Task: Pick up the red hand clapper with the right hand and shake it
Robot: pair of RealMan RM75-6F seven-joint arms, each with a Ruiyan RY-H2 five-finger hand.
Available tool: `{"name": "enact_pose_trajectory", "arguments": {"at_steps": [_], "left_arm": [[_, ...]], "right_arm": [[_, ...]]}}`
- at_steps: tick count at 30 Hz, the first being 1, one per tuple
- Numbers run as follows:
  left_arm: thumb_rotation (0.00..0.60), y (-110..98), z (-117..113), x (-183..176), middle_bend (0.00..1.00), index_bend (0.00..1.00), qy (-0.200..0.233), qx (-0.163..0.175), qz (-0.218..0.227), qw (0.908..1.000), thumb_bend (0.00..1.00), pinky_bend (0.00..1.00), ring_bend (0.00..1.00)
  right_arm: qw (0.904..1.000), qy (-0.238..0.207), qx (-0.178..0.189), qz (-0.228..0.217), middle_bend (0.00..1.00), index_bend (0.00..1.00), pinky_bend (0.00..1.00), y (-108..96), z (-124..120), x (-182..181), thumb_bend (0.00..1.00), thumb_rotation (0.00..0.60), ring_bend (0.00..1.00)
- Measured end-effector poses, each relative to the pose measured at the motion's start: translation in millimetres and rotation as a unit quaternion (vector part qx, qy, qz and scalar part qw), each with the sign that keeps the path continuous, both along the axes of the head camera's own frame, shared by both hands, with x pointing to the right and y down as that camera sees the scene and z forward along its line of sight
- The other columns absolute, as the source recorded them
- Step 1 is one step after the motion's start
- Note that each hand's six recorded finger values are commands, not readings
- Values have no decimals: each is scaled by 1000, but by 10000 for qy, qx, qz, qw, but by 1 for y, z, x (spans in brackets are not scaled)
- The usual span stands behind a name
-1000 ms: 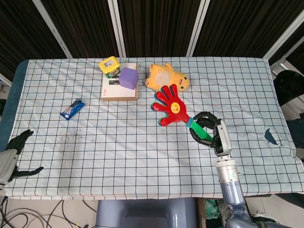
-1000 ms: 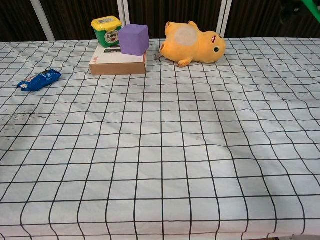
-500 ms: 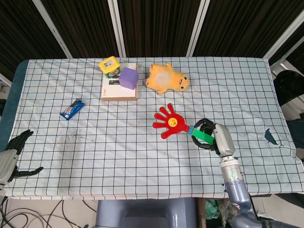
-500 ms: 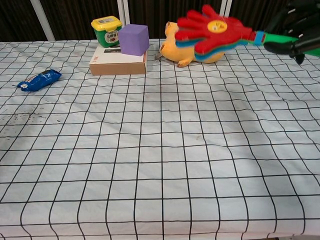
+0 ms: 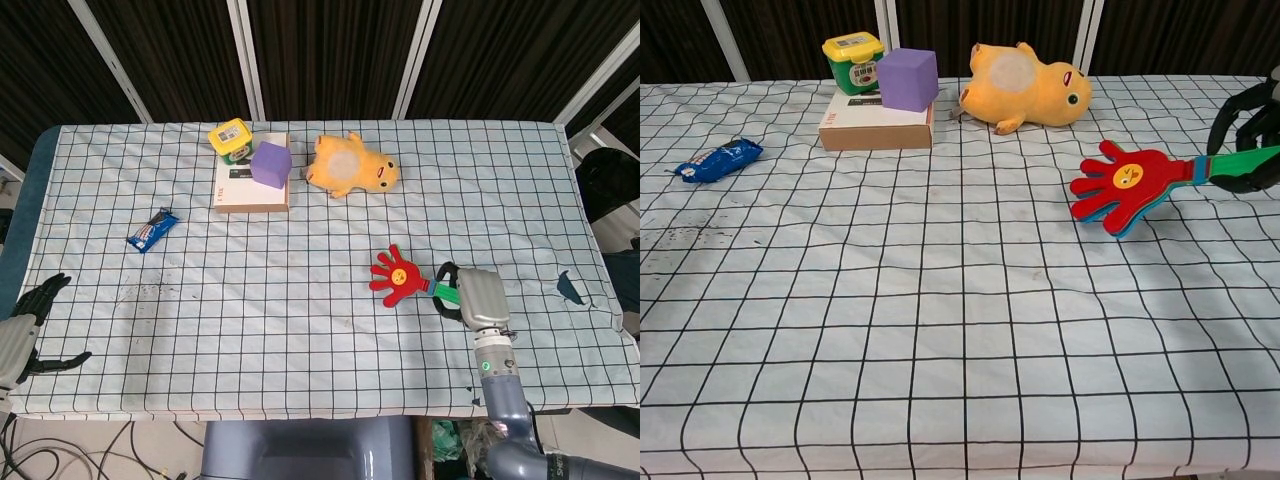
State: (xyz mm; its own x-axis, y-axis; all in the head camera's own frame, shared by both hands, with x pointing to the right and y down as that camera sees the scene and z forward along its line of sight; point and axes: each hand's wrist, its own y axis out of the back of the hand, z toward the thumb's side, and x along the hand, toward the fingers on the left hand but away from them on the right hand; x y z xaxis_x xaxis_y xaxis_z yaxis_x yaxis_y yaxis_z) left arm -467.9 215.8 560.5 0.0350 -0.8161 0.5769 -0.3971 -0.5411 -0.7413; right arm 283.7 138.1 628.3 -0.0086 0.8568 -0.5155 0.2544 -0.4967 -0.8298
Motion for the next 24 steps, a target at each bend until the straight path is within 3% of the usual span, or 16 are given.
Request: {"name": "enact_pose_trajectory", "arguments": {"at_steps": [5, 10, 14, 17, 19, 24], "left_arm": [[600, 0, 0, 0, 0, 0, 6, 1, -8, 10000, 0, 10, 0], [600, 0, 0, 0, 0, 0, 9, -3, -20, 10000, 0, 10, 0], [600, -1, 0, -1, 0, 0, 9, -1, -35, 10000, 0, 11, 0], [600, -1, 0, -1, 0, 0, 6, -4, -39, 10000, 0, 11, 0], [600, -1, 0, -1, 0, 0, 2, -4, -42, 10000, 0, 11, 0], [600, -1, 1, -1, 0, 0, -10, -4, -54, 10000, 0, 11, 0]], "right_arm": [[9972, -611, -166, 409, 772, 809, 664, 1, 8, -1, 723, 600, 655], [9883, -1254, -509, 710, 764, 809, 655, 3, 19, -7, 706, 600, 651], [9861, -1345, -752, 629, 733, 809, 482, 5, 30, -8, 662, 600, 623], [9890, -1150, -779, 510, 638, 747, 355, 6, 37, -2, 580, 600, 527], [9904, -1049, -782, 456, 531, 648, 245, 6, 43, -1, 496, 600, 419], [9937, -751, -799, 254, 317, 468, 156, 8, 52, 0, 305, 600, 197]]}}
